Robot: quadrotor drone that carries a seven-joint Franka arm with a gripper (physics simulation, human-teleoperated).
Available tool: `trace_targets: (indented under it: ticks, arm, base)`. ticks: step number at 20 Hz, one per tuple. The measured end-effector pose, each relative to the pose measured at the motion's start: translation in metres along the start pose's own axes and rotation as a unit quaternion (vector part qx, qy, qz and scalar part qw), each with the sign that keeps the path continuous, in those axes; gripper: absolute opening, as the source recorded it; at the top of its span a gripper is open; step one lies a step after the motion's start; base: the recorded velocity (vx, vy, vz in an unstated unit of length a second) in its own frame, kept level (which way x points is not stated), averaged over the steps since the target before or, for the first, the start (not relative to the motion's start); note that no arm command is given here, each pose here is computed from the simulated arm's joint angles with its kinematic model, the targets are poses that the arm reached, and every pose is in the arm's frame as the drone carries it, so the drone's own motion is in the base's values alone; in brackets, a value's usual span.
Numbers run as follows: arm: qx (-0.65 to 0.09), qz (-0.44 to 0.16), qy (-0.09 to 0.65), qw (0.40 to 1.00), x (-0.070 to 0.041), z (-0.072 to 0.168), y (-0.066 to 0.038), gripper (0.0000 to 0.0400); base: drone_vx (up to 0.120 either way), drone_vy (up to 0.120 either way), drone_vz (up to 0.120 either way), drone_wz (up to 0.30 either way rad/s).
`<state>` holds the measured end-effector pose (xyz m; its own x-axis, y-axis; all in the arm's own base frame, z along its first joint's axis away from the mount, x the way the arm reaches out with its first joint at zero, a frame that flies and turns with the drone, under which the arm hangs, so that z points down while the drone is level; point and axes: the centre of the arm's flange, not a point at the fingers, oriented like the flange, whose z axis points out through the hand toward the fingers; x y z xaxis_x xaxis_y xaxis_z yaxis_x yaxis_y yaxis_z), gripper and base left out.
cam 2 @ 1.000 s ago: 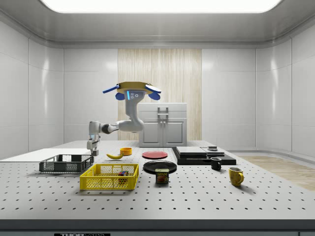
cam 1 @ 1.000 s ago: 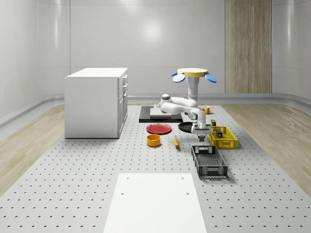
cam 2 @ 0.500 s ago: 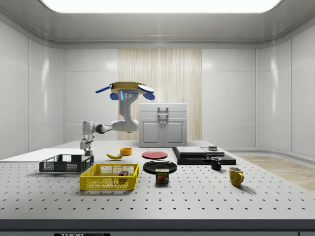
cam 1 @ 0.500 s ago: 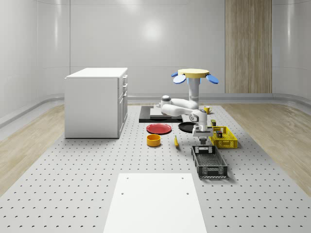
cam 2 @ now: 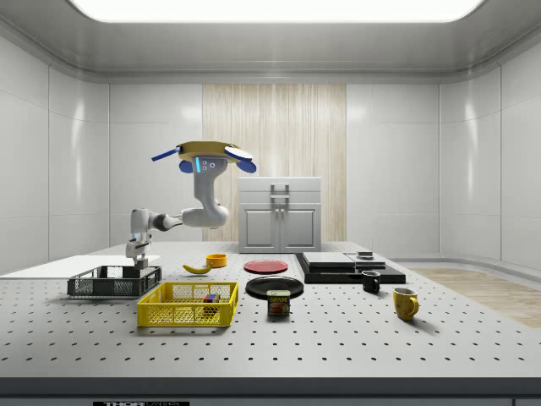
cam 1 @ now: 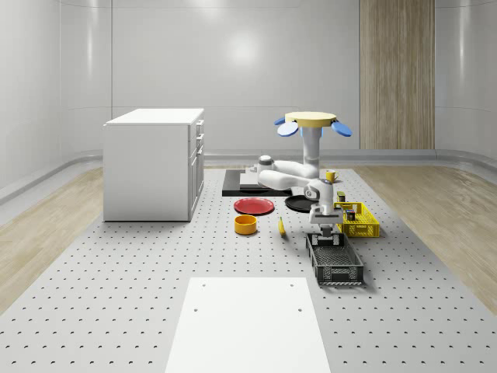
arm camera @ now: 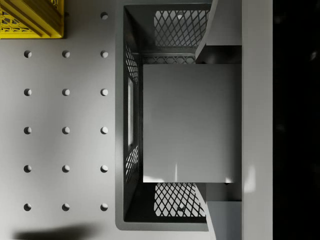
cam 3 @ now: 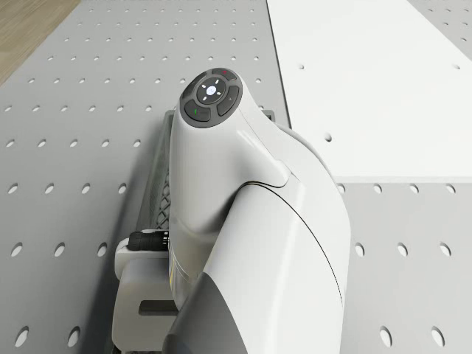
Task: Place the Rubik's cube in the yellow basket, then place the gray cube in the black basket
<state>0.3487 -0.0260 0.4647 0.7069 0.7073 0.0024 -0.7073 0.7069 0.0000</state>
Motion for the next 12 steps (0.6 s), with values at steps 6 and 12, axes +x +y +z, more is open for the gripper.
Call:
trace_targets:
  ticks: [6,12]
  arm:
    - [0.000,0.000,0.000,1.000,0.0000,0.0000,0.0000,0.0250]
    - [0.000,0.000,0.000,1.000,0.0000,0.0040,0.0000,0.0250]
  base:
    - [0.120,0.000,-0.067,0.000]
    - [0.053,0.000,0.000,0.000]
